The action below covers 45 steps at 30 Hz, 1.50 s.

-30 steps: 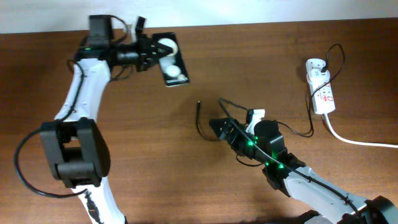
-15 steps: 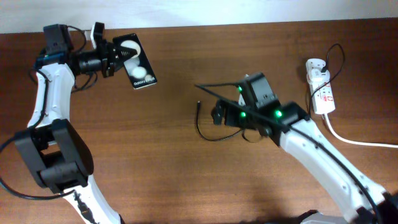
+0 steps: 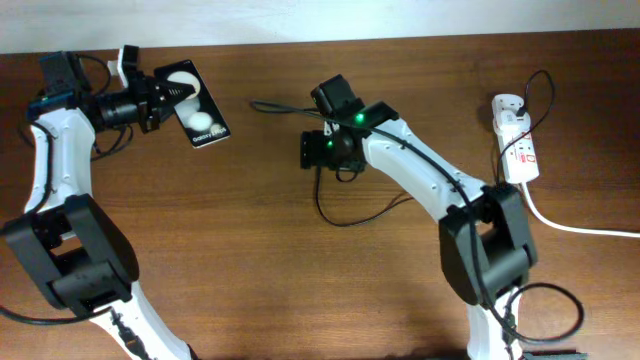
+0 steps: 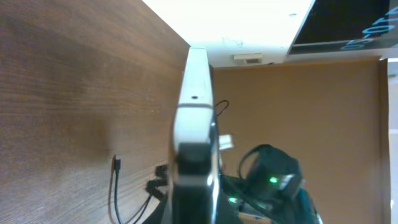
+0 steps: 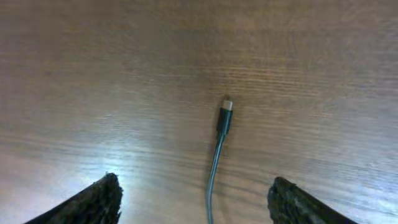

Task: Plug charger to phone and switch on socket
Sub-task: 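Grasp the black USB cable end with the right gripper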

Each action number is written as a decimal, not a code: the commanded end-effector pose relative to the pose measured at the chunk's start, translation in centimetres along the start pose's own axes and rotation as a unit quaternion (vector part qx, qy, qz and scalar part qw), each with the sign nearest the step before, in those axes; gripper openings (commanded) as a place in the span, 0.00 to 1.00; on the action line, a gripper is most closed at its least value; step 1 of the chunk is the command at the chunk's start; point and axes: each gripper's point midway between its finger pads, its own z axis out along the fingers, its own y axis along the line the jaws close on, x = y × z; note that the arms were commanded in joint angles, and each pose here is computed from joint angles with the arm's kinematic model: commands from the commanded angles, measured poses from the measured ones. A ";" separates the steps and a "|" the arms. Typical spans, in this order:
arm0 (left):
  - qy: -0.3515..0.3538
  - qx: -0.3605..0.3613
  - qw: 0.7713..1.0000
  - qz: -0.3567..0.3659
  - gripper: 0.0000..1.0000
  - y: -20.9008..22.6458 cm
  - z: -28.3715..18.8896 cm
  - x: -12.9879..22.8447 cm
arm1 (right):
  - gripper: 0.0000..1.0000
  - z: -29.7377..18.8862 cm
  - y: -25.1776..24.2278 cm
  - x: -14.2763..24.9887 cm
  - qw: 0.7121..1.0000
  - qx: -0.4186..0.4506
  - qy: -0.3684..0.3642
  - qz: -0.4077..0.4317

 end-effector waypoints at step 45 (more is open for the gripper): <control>0.107 0.012 0.992 0.059 0.00 -3.0 5.1 6.9 | 0.04 -19.7 3.9 -1.0 0.956 -0.244 -0.077 -0.143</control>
